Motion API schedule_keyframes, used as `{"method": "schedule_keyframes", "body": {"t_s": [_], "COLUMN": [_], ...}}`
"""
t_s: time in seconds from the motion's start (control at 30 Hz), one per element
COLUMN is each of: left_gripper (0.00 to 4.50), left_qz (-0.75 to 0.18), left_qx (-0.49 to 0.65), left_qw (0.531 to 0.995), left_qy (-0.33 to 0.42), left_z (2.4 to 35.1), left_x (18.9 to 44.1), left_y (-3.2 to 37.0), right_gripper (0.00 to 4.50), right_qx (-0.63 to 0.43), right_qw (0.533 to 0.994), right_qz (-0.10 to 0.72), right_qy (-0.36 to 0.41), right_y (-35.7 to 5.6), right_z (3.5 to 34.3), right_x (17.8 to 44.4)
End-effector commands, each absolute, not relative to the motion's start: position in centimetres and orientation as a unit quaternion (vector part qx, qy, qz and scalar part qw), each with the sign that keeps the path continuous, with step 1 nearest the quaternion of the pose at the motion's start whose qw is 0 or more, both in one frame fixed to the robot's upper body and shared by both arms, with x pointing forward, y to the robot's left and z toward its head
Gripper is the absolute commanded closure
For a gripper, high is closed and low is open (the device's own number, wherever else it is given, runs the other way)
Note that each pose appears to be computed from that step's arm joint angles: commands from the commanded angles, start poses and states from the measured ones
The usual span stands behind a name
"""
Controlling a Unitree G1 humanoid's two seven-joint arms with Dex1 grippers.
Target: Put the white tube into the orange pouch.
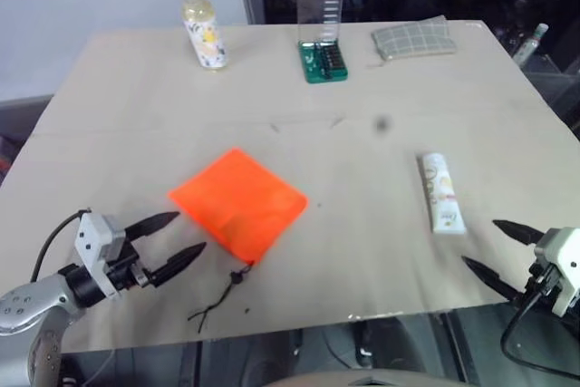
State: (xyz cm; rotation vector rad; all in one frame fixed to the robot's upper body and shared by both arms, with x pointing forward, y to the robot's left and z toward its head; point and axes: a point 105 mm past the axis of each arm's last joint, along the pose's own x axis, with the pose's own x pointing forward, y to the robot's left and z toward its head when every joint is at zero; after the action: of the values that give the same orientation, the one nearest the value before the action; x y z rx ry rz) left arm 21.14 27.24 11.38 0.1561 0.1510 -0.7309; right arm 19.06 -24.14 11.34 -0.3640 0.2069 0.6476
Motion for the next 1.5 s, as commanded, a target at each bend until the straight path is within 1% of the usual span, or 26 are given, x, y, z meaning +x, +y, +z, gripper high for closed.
{"method": "schedule_keyframes", "body": {"t_s": [0.03,0.13,0.23,0.37,0.5,0.63,0.7,0.8,0.9,0.97,1.03,1.07,1.13,1.2,1.3,1.4,1.43,1.5], "left_gripper": [0.08,0.08,0.08,0.08,0.08,0.08,0.08,0.08,0.08,0.08,0.08,0.08,0.08,0.08,0.08,0.08,0.08,0.08], "left_qz": [-0.373,-0.400,-0.424,-0.441,-0.465,-0.464,-0.448,-0.422,-0.420,-0.423,-0.429,-0.435,-0.456,-0.507,-0.538,-0.543,-0.538,-0.514], "left_qx": [0.096,0.105,0.133,0.142,0.155,0.172,0.181,0.204,0.219,0.239,0.251,0.253,0.236,0.197,0.177,0.225,0.244,0.285], "left_qw": [0.920,0.908,0.893,0.883,0.868,0.864,0.868,0.876,0.875,0.870,0.864,0.860,0.854,0.834,0.815,0.794,0.791,0.795], "left_qy": [0.069,0.070,0.071,0.078,0.079,0.099,0.114,0.116,0.095,0.087,0.085,0.085,0.082,0.093,0.121,0.159,0.161,0.148], "left_z": [11.8,11.7,11.6,11.1,10.8,9.6,8.7,7.5,7.7,8.2,8.6,8.7,9.3,10.3,11.8,12.4,12.8,13.9], "left_x": [20.9,20.6,20.5,20.4,20.7,21.7,22.6,24.8,27.3,29.6,30.6,30.7,30.5,28.7,26.5,24.6,24.4,24.7], "left_y": [26.6,25.5,25.1,24.7,23.7,24.2,24.9,25.3,24.9,25.1,25.3,25.4,25.5,25.3,26.1,27.5,27.6,27.0], "right_gripper": [0.04,0.04,0.04,0.04,0.04,0.04,0.04,0.04,0.04,0.04,0.04,0.04,0.04,0.04,0.04,0.04,0.04,0.04], "right_qx": [-0.182,-0.173,-0.168,-0.168,-0.169,-0.167,-0.166,-0.167,-0.165,-0.167,-0.169,-0.170,-0.171,-0.173,-0.172,-0.172,-0.172,-0.172], "right_qw": [0.922,0.915,0.906,0.895,0.876,0.862,0.860,0.858,0.858,0.857,0.856,0.855,0.856,0.858,0.860,0.860,0.860,0.860], "right_qz": [0.333,0.360,0.386,0.413,0.452,0.479,0.482,0.485,0.486,0.487,0.488,0.488,0.486,0.482,0.479,0.479,0.479,0.480], "right_qy": [0.078,0.061,0.048,0.025,-0.003,-0.021,-0.028,-0.030,-0.034,-0.038,-0.040,-0.040,-0.040,-0.039,-0.039,-0.037,-0.037,-0.037], "right_y": [-23.5,-22.2,-20.6,-18.6,-16.2,-14.3,-13.9,-13.4,-13.1,-12.9,-12.8,-12.8,-12.7,-12.8,-12.8,-12.7,-12.7,-12.6], "right_z": [12.2,12.6,12.7,13.2,14.1,14.8,15.1,15.3,15.7,16.0,16.1,16.1,16.1,16.1,16.1,15.9,15.8,15.7], "right_x": [19.2,19.4,19.6,19.9,20.1,20.5,20.9,21.0,21.1,21.2,21.3,21.3,21.3,21.2,21.2,21.2,21.3,21.4]}}
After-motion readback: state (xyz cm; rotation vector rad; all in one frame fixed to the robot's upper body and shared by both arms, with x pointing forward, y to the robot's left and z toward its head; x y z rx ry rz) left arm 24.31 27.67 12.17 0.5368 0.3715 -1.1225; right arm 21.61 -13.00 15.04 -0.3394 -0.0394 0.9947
